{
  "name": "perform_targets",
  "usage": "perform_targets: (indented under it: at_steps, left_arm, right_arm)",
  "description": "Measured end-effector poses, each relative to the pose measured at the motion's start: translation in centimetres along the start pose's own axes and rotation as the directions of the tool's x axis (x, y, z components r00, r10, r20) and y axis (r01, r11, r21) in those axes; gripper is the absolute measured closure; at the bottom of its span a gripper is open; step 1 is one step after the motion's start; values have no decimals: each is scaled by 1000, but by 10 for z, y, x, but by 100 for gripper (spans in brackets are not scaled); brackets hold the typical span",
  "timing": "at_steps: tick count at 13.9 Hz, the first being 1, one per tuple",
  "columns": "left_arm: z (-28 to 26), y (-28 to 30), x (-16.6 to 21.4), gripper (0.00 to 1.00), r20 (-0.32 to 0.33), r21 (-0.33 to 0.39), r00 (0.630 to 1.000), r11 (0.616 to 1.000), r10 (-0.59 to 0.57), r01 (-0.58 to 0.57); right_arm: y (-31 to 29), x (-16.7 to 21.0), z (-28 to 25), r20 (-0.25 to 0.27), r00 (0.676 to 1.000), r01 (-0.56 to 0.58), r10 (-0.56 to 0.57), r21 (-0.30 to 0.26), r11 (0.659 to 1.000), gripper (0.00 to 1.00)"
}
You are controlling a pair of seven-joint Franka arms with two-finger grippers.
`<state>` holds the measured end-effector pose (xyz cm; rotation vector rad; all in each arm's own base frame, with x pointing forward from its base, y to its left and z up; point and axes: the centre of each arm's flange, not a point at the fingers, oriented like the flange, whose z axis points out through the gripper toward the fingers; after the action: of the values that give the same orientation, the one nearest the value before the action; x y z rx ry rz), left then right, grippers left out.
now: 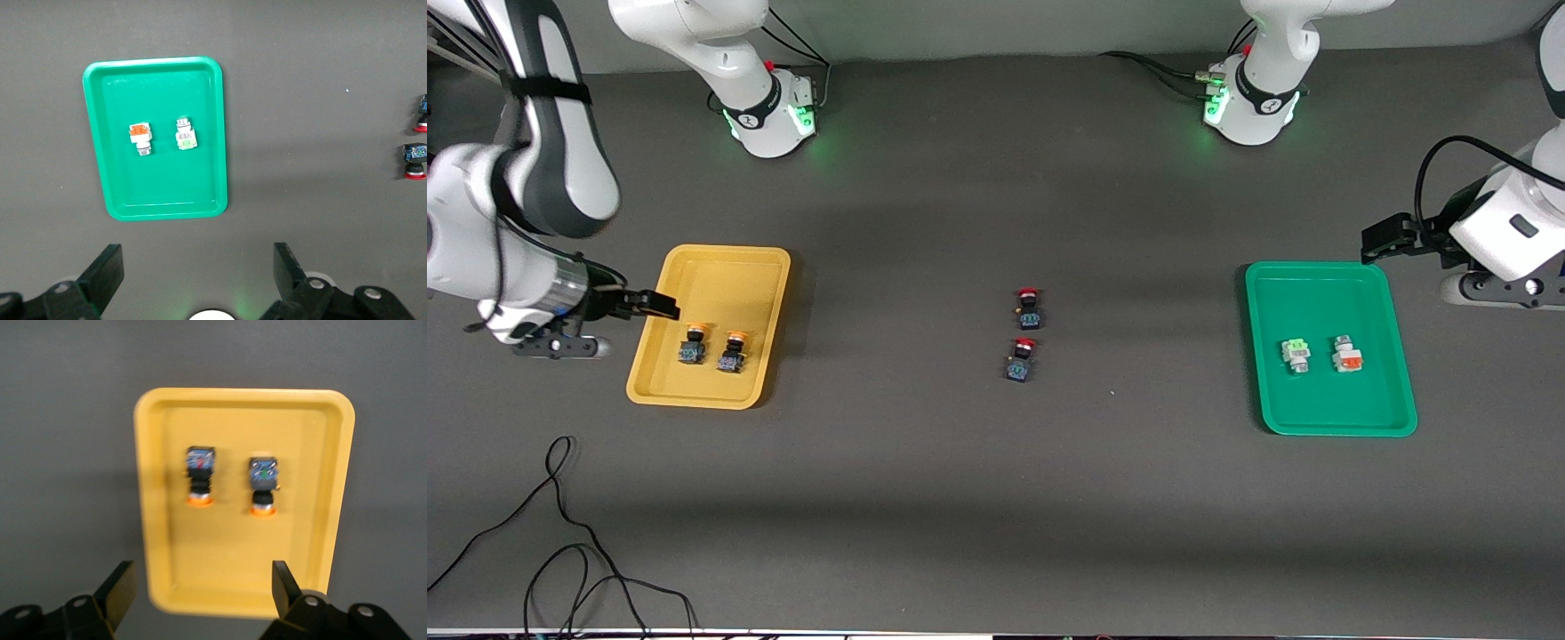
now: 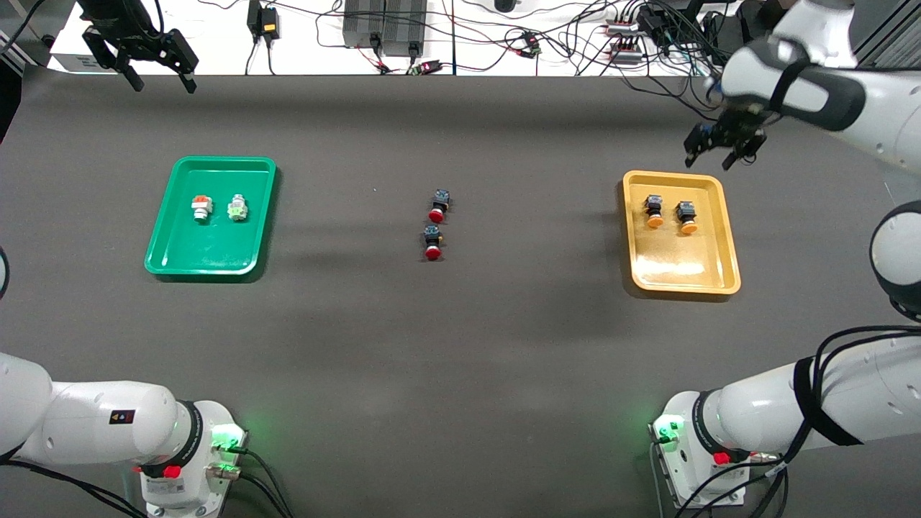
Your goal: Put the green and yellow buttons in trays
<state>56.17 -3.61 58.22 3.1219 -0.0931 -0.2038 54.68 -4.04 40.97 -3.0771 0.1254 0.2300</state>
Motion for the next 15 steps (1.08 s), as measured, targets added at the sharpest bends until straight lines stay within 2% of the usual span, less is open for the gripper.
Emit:
perform_targets:
  at_steps: [3, 6, 9, 12, 15]
  left_arm:
    - [-2, -5, 0, 0, -5, 0, 1000, 1000, -10, 10]
    - [-4, -5, 0, 0, -9, 0, 1000, 1000, -9, 9]
    - [-5, -6, 0, 0, -11, 0, 1000, 1000, -12, 12]
    - [-7, -6, -1, 0, -14, 0, 1000, 1000, -12, 12]
    - [-11, -6, -1, 0, -21, 0, 1000, 1000, -12, 12]
  right_arm:
    - [-29, -5, -63, -2, 1000, -25, 25, 3, 1000, 9]
    - [-32, -28, -125, 14, 998, -53, 53, 7, 999, 5]
    - [-8, -50, -188, -37, 995, -93, 94, 23, 995, 0]
    - [11, -56, -219, -72, 989, -124, 126, 26, 992, 0]
    - [-1, -53, -237, -54, 993, -104, 104, -3, 995, 0]
